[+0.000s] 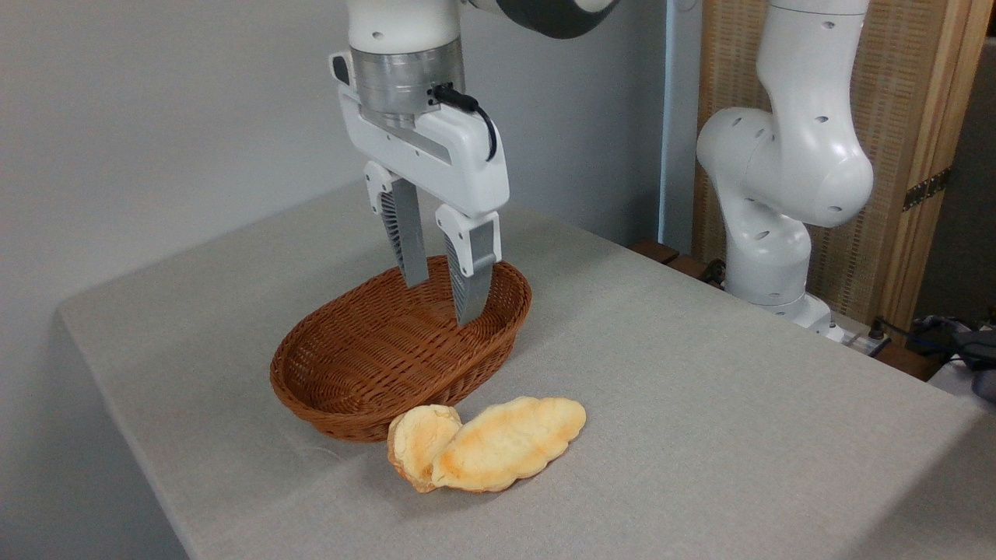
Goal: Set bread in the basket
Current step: 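Move the open gripper from above the basket down toward the long bread loaf, then lower the gripper onto the long golden loaf and close on it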
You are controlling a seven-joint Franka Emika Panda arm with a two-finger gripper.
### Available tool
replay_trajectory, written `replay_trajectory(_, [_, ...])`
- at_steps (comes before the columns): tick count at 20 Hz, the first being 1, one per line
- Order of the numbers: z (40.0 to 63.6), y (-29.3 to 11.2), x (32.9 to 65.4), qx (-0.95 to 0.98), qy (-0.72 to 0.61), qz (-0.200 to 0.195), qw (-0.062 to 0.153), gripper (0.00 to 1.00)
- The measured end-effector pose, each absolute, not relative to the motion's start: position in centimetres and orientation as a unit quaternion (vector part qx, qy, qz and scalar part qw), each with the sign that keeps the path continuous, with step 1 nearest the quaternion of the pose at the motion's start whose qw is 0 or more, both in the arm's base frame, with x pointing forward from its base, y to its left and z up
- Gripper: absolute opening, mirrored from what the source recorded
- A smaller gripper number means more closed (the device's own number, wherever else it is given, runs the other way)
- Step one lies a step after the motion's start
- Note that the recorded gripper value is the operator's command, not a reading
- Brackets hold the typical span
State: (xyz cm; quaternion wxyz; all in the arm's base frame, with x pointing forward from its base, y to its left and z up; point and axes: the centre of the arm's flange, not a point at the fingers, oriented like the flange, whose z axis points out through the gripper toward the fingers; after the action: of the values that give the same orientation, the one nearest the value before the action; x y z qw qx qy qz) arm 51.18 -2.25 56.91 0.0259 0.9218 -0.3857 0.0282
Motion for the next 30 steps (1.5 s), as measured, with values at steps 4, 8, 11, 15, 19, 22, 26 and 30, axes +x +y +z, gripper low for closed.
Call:
replay_trajectory(4, [56.3,0.2,51.2,0.909,-0.415,0.026,0.029,1.00])
replay_trajectory(8, [55.1,1.9,50.9,0.888,-0.458,0.017,0.032,1.00])
replay_trajectory(11, [53.8,3.1,50.8,0.871,-0.490,0.004,0.019,1.00])
replay_trajectory(15, [50.9,3.3,50.9,0.862,-0.507,0.010,0.009,1.00])
replay_trajectory(19, [48.3,3.8,50.7,0.846,-0.533,0.000,0.003,1.00])
replay_trajectory(22, [47.5,4.3,50.4,0.843,-0.539,-0.003,0.005,1.00])
replay_trajectory(26, [46.2,4.5,50.4,0.843,-0.538,0.002,0.001,1.00])
replay_trajectory(30, [44.6,4.5,50.5,0.843,-0.538,0.003,-0.002,1.00])
